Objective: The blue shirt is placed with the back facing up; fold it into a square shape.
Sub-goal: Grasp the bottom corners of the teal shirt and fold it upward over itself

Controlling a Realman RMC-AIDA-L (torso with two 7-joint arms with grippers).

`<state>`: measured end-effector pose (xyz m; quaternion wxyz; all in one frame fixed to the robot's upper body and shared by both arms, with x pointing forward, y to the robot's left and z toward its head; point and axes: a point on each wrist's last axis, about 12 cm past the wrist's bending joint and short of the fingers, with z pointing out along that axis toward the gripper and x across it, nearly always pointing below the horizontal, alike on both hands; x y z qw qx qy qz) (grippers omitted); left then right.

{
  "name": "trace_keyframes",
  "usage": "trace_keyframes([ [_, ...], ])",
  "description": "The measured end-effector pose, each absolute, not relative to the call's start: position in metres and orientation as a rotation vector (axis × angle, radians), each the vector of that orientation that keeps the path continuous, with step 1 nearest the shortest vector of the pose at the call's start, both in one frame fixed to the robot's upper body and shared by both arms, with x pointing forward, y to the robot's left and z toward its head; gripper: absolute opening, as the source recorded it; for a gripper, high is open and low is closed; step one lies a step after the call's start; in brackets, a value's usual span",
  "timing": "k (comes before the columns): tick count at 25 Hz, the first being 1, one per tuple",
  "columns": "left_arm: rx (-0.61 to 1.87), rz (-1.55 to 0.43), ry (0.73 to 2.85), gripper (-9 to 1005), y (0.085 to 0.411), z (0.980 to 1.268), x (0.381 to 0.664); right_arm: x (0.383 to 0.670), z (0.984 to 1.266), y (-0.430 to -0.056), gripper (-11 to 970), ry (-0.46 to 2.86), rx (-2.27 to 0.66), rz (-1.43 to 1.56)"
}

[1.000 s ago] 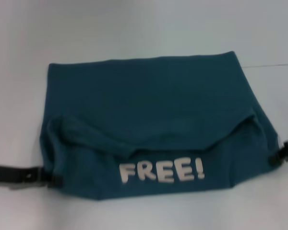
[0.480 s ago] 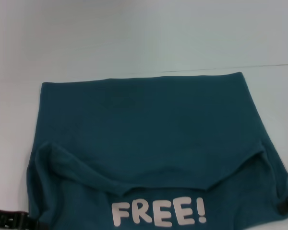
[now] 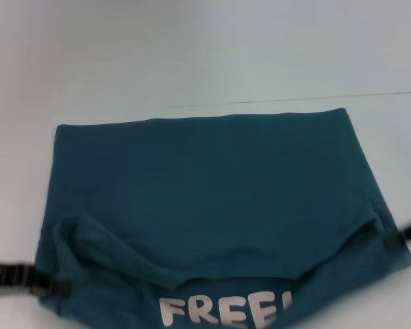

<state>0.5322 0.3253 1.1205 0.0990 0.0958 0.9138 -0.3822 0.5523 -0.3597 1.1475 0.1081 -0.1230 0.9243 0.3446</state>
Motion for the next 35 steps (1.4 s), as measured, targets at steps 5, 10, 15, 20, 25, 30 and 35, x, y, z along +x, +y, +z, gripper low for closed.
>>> trace_keyframes([
  [5, 0.229, -1.146, 2.660, 40, 0.318, 1.134, 0.562, 0.577, 1.160, -0.359, 59, 2.622, -0.293, 0.933],
  [10, 0.203, -1.109, 2.639, 40, 0.315, 1.148, 0.581, 0.592, 1.167, -0.359, 61, 2.551, -0.213, 0.888],
  [15, 0.160, -1.078, 2.582, 41, 0.316, 1.162, 0.596, 0.601, 1.176, -0.364, 62, 2.440, -0.114, 0.896],
  [20, 0.104, -1.041, 2.538, 42, 0.310, 1.173, 0.613, 0.610, 1.178, -0.374, 64, 2.370, 0.023, 0.850],
  [25, 0.044, -0.954, 2.505, 43, 0.299, 1.177, 0.635, 0.619, 1.172, -0.374, 65, 2.331, 0.110, 0.799],
  [30, 0.019, -0.879, 2.500, 44, 0.292, 1.172, 0.645, 0.629, 1.155, -0.368, 66, 2.335, 0.167, 0.743],
  [35, -0.032, -0.828, 2.457, 45, 0.294, 1.174, 0.653, 0.637, 1.150, -0.366, 68, 2.290, 0.219, 0.687],
])
